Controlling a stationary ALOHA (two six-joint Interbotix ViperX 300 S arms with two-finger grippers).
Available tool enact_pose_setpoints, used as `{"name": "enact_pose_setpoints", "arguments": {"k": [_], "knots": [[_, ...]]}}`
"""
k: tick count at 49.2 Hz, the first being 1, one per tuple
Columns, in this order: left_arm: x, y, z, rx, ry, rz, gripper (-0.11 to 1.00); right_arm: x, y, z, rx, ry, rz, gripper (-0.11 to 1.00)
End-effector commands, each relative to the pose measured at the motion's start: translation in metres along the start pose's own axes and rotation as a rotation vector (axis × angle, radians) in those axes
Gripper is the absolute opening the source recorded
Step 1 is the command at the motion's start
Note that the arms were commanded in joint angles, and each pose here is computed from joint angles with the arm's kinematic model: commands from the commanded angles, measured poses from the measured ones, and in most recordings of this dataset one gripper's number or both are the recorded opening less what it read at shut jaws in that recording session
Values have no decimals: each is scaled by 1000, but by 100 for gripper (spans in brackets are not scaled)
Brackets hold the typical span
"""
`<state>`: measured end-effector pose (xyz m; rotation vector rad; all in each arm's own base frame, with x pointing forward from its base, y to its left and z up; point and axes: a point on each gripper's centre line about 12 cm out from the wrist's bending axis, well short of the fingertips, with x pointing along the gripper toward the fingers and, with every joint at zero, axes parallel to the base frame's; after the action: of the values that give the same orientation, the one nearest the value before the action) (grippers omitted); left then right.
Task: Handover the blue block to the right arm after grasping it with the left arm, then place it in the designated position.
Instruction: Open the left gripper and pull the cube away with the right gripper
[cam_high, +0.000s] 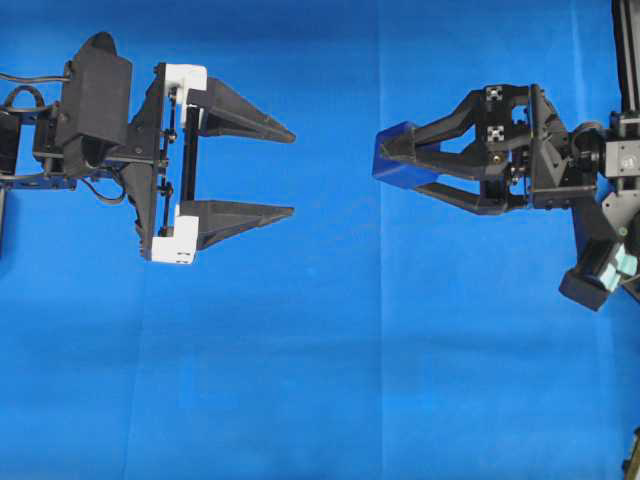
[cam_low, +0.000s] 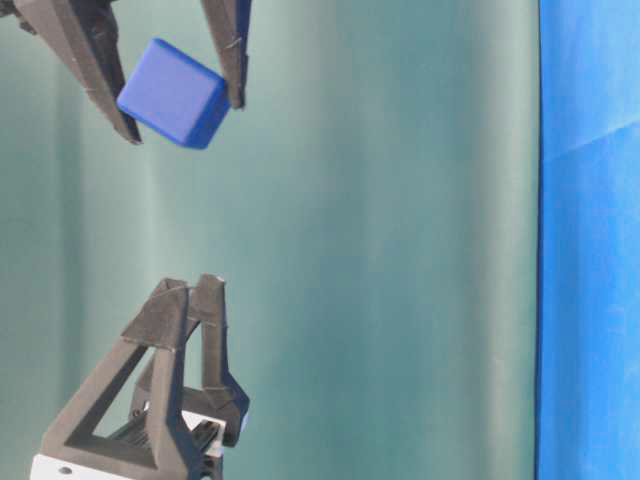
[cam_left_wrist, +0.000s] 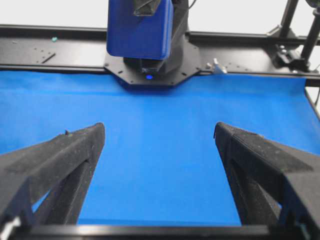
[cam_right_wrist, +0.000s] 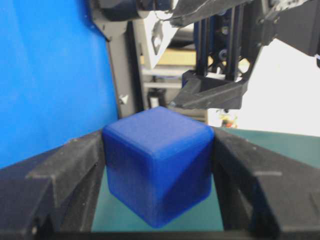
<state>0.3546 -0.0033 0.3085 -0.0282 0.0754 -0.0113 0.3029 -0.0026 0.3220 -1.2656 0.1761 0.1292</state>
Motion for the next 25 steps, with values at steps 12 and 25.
{"name": "enact_pose_setpoints", "arguments": {"k": [12, 25], "knots": [[-3, 0, 12, 6, -37, 1, 93, -14, -15, 5, 491, -24, -50, 54], [-3, 0, 11, 11, -35, 1, 93, -19, -13, 3, 897, 6, -17, 54]]}}
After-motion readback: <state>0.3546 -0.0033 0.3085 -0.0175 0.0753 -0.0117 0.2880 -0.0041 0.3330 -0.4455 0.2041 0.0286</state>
